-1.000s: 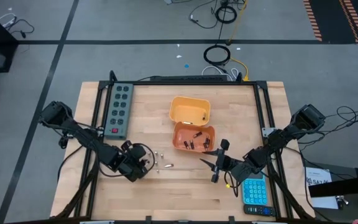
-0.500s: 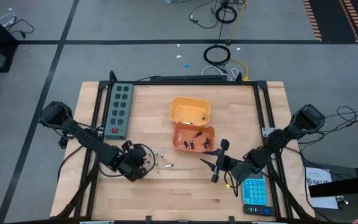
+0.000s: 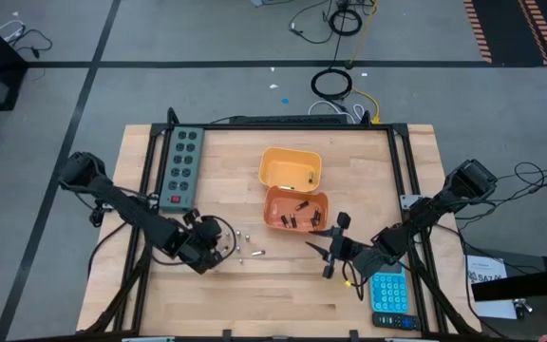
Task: Sort batteries
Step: Put the silver battery into the yellow bin
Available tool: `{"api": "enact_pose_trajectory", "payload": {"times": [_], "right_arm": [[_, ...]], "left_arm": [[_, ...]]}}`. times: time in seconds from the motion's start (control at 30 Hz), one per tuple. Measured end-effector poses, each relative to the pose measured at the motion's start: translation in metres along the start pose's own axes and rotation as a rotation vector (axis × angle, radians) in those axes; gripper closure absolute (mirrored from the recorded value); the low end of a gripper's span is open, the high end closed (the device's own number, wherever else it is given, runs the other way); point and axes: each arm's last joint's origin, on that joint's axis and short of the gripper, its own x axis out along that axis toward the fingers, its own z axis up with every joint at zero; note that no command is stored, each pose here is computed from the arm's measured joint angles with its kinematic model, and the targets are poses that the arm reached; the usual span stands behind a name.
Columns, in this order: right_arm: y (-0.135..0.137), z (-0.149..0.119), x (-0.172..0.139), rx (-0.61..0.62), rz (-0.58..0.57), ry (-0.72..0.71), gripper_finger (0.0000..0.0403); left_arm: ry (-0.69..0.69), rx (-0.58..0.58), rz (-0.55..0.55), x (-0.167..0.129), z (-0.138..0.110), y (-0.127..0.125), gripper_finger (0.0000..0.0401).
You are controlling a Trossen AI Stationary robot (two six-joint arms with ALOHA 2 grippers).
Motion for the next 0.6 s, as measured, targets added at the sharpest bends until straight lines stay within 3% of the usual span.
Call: {"api": "enact_pose_trajectory", "payload": {"times": [0.13,0.33,0.6], "right_arm": [[-0.002,0.0,0.002,0.002,-0.008,0.002,0.0271],[-0.004,0.001,0.006,0.011,0.003,0.01,0.0271],[-0.004,0.001,0.006,0.04,0.005,0.01,0.0271]], "left_arm": [[-0.066,0.036,0.048,-0.006,0.018,0.011,0.0348],[-0.162,0.126,0.143,0.01,0.055,0.033,0.0348],[-0.324,0.185,0.058,0.045,0.12,0.069,0.0348]]}}
